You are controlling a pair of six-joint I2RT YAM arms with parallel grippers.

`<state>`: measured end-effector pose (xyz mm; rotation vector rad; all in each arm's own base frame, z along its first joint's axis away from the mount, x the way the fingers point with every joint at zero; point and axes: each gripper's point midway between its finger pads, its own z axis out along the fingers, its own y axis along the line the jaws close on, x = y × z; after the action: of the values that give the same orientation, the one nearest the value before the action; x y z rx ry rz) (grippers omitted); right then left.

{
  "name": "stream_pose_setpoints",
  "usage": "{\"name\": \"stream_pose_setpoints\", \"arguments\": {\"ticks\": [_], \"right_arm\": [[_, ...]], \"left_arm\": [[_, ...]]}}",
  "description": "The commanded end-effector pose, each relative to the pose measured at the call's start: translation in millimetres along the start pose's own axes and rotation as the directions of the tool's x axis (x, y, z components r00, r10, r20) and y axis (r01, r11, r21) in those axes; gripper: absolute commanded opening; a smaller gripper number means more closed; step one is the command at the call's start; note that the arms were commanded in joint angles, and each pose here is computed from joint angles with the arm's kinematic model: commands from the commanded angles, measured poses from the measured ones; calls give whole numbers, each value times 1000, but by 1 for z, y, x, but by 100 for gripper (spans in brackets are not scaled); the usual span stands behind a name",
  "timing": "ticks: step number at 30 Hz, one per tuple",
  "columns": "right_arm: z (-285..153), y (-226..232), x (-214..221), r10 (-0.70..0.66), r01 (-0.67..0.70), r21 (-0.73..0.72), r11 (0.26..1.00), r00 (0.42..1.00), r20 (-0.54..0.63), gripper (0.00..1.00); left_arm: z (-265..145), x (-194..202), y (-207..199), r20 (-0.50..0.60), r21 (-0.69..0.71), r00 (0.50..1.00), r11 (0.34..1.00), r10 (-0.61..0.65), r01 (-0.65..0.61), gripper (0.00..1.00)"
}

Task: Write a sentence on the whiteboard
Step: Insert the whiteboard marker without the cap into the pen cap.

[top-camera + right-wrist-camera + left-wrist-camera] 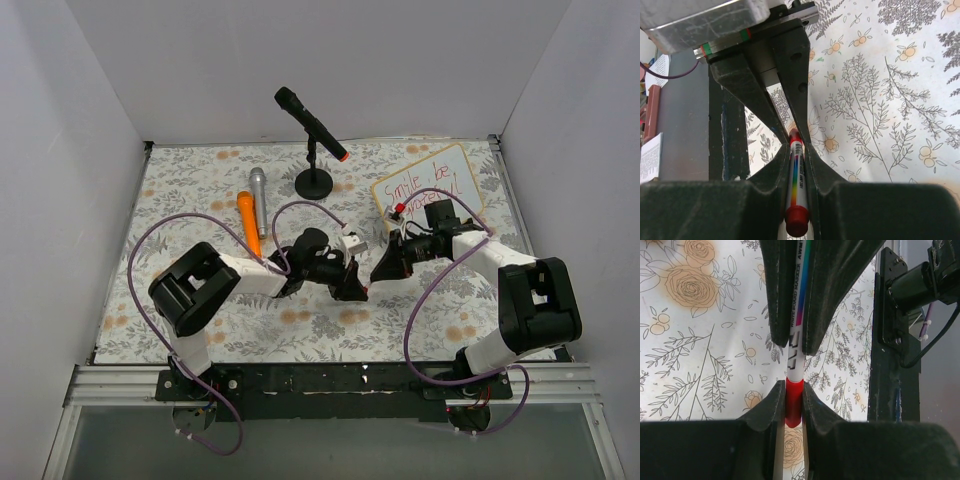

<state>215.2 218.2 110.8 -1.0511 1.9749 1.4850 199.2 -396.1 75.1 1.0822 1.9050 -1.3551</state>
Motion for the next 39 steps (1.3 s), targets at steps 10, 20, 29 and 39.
{"name": "stream_pose_setpoints", "arguments": {"ticks": [10, 20, 29, 39], "right_arm": [[39, 30, 26, 38, -56, -158, 986, 993, -115, 1], [41, 32, 11, -41, 18, -171, 985, 991, -128, 6], [-11, 23, -61, -157, 155, -74, 985, 987, -32, 70], [-51, 22, -121, -319, 321, 68, 945, 947, -45, 79]], "left_arm": [[-29, -209, -45, 448, 27, 847, 942, 286, -333, 0], [-46, -220, -62, 450, 4, 817, 914, 360, -405, 0], [-71, -57, -36, 220, -58, 967, 991, 127, -117, 0], [-105, -6, -15, 218, -262, 968, 948, -125, 181, 0]]}}
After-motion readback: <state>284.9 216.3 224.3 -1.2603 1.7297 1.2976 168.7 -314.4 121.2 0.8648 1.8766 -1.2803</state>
